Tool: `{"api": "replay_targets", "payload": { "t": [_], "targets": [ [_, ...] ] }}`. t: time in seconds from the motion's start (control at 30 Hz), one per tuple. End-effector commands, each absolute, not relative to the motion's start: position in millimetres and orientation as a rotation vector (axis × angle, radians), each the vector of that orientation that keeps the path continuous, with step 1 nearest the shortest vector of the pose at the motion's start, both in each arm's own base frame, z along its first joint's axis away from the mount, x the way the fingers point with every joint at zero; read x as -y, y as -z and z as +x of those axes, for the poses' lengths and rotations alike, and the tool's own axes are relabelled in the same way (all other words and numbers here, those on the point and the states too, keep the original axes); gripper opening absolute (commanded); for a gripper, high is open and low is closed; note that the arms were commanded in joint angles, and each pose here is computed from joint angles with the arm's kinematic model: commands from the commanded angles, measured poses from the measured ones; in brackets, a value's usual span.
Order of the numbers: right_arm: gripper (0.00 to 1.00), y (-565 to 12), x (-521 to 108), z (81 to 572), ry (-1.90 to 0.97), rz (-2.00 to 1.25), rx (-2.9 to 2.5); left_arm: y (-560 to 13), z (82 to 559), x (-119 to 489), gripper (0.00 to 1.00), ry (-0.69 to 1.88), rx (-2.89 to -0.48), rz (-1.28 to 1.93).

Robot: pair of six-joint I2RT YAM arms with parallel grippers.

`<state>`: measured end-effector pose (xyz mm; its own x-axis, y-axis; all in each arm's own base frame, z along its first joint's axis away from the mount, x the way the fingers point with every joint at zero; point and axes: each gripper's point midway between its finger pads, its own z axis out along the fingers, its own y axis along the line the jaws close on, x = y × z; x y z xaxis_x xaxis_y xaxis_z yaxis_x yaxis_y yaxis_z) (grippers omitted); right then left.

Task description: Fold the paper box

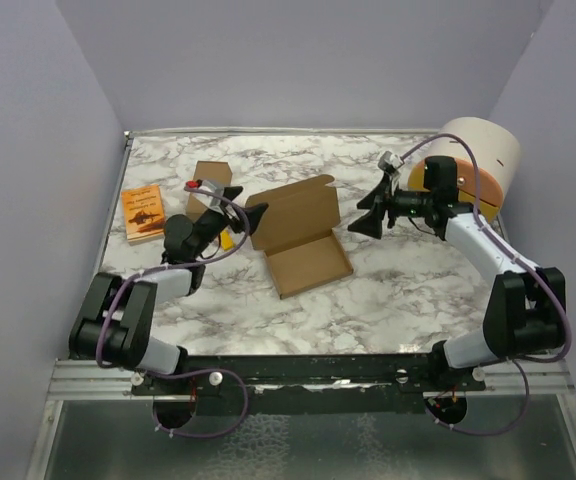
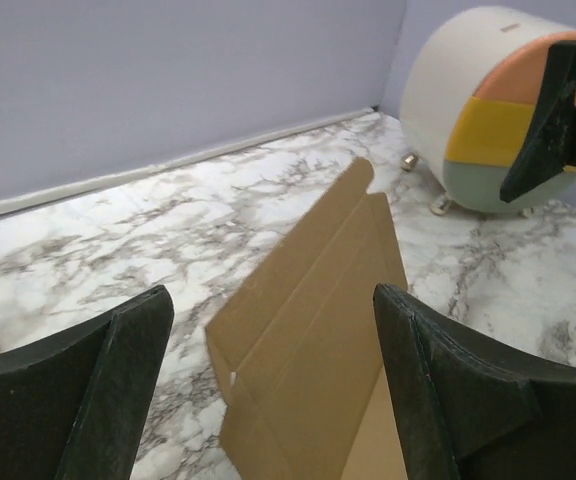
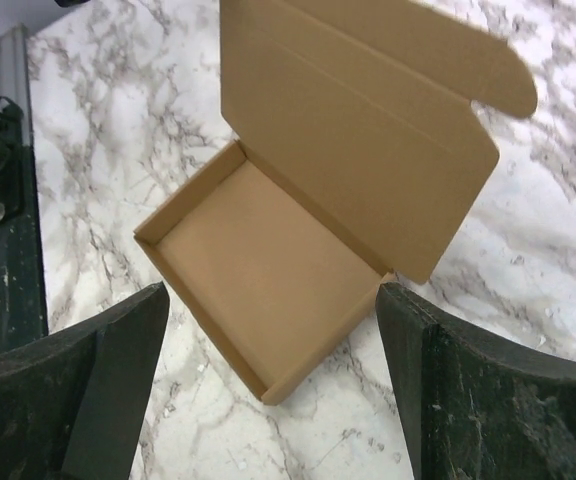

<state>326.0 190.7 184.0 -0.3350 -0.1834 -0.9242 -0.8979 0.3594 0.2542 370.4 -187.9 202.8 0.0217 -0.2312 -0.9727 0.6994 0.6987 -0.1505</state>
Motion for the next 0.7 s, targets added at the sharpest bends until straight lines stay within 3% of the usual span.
{"api": "replay_targets", "payload": {
  "t": [0.0,0.1,0.33,0.5,0.6,0.67],
  "targets": [
    [0.86,-223.8,-202.1,333.6,-1.140,-0.994,-1.624,-212.0,373.5,145.4,0.87,0.615,-1.483,0.226],
    [0.85,-226.6,-203.0,331.1,-1.166,-0.984,-1.627,-198.9,366.5,99.8,0.99,0.477,-1.624,-0.068],
    [0.91,-200.0,-188.6,316.5,-1.200,-0.920,-1.659,-144.9,326.6,86.3,0.95,0.535,-1.905,-0.311],
    [0.90,-188.0,-176.8,338.7,-1.120,-0.873,-1.789,-107.5,333.6,70.0,0.72,0.437,-2.066,-0.498],
    [0.90,-182.0,-172.3,343.9,-1.061,-0.854,-1.818,-84.7,341.5,63.7,0.47,0.349,-2.187,-0.564],
    [0.90,-183.9,-172.4,342.8,-1.059,-0.859,-1.808,-72.2,346.1,54.0,0.44,0.249,-2.259,-0.626]
  ]
}}
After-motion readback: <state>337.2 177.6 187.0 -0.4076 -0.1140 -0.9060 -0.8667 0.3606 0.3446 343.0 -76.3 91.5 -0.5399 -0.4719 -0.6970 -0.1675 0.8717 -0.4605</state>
